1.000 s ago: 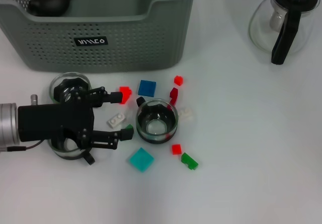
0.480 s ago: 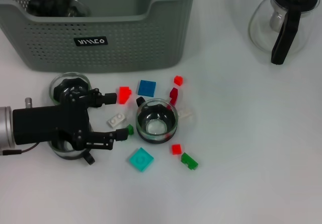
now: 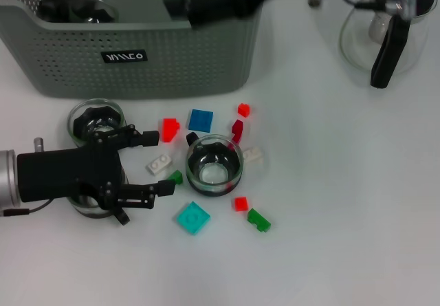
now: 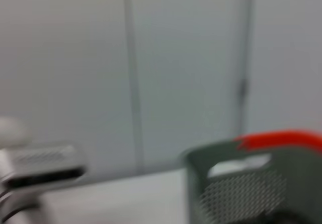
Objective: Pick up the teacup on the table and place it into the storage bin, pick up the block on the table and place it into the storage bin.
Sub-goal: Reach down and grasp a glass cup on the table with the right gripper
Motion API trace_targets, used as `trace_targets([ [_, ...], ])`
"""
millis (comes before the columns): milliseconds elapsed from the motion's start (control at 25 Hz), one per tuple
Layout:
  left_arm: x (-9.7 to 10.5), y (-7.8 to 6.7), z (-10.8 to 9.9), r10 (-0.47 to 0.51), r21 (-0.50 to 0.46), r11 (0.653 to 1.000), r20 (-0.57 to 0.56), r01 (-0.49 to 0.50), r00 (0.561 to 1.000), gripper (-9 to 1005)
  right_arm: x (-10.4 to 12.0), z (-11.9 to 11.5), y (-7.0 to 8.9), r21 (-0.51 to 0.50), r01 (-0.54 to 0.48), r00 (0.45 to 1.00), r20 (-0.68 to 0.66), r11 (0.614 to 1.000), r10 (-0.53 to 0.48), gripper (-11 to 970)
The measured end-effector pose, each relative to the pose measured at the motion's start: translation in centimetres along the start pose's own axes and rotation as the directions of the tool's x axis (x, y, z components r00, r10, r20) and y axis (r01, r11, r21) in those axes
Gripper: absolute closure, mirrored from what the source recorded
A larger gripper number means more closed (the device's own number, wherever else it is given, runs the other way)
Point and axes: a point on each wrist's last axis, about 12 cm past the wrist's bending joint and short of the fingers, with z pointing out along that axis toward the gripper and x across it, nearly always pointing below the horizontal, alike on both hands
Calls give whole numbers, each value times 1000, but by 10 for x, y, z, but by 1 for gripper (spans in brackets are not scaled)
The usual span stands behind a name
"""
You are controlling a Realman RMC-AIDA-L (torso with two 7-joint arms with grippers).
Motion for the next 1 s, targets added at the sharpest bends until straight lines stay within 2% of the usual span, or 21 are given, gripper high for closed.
trace_targets([
  [160, 1, 0, 0, -1, 1, 1000, -4, 1, 1000, 64, 14, -11, 10, -101, -36, 996, -91, 994, 26, 11],
  [360, 1, 0, -2, 2, -2, 1000, -9, -2, 1000, 64, 29, -16, 21, -197, -52, 978, -208, 979, 11, 11],
  [720, 4, 0, -5, -4, -17, 1000, -15, 4, 1000, 63, 43, -16, 29, -261, -36, 928, -366, 965, -64, 12],
  [1000, 5, 0, -2, -7, -24, 1000, -20, 7, 1000, 63, 56, 2, 35, -308, 44, 881, -436, 950, -182, 11],
])
